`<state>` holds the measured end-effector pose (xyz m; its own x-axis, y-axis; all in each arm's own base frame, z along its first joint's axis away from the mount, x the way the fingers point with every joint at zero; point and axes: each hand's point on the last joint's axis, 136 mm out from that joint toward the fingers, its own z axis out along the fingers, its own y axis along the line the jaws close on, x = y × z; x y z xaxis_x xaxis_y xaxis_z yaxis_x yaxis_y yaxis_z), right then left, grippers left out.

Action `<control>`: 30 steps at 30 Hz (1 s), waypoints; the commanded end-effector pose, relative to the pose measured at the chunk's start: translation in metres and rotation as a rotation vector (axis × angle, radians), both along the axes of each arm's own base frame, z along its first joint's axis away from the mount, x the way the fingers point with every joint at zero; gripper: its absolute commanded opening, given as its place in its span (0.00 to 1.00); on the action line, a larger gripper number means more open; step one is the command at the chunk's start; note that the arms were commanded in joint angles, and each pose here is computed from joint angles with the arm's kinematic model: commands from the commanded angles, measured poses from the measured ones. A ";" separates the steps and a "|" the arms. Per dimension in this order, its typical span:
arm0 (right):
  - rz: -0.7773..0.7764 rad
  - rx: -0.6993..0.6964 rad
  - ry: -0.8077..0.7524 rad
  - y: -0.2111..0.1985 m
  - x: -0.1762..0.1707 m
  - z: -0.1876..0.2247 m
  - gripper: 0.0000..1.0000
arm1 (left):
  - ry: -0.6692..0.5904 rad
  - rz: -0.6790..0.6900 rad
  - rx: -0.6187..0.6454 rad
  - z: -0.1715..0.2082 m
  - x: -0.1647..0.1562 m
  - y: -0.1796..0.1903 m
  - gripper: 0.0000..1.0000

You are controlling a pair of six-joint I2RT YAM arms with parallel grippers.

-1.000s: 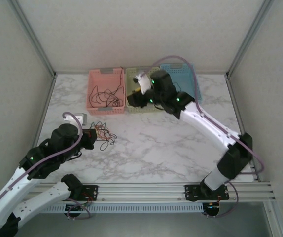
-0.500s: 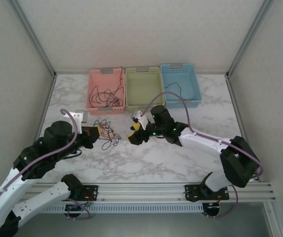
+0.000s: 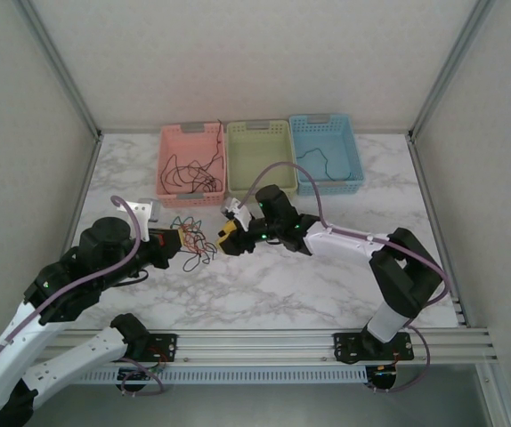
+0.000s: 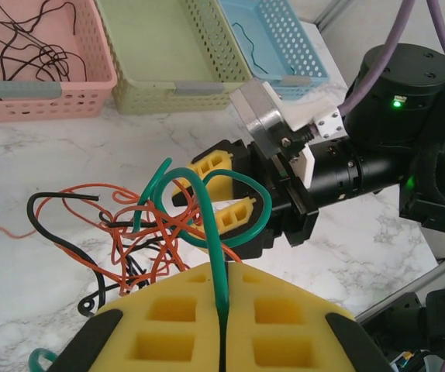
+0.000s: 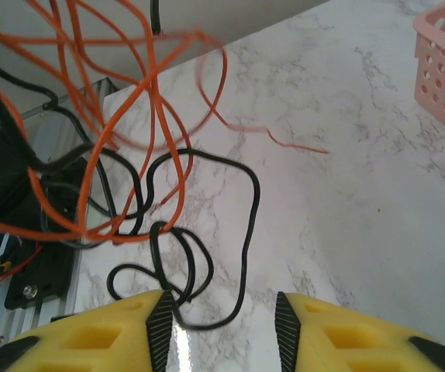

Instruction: Untangle the cables

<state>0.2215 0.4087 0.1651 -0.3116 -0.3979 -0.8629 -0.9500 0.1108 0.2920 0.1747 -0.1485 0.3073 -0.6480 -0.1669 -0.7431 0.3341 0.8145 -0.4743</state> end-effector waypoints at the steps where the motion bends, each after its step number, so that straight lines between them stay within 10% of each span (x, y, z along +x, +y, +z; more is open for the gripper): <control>1: 0.047 0.030 0.001 0.013 -0.007 0.007 0.42 | -0.031 -0.009 -0.027 0.014 0.000 -0.001 0.00; 30: 0.059 0.029 0.088 0.003 -0.026 0.026 0.55 | -0.016 0.007 -0.003 0.001 0.003 0.001 0.00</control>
<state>0.2062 0.4110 0.1736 -0.3660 -0.4039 -0.8384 -0.9273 0.0822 0.3652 0.1745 -0.1489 0.3063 -0.6502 -0.1646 -0.7417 0.3350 0.8141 -0.4743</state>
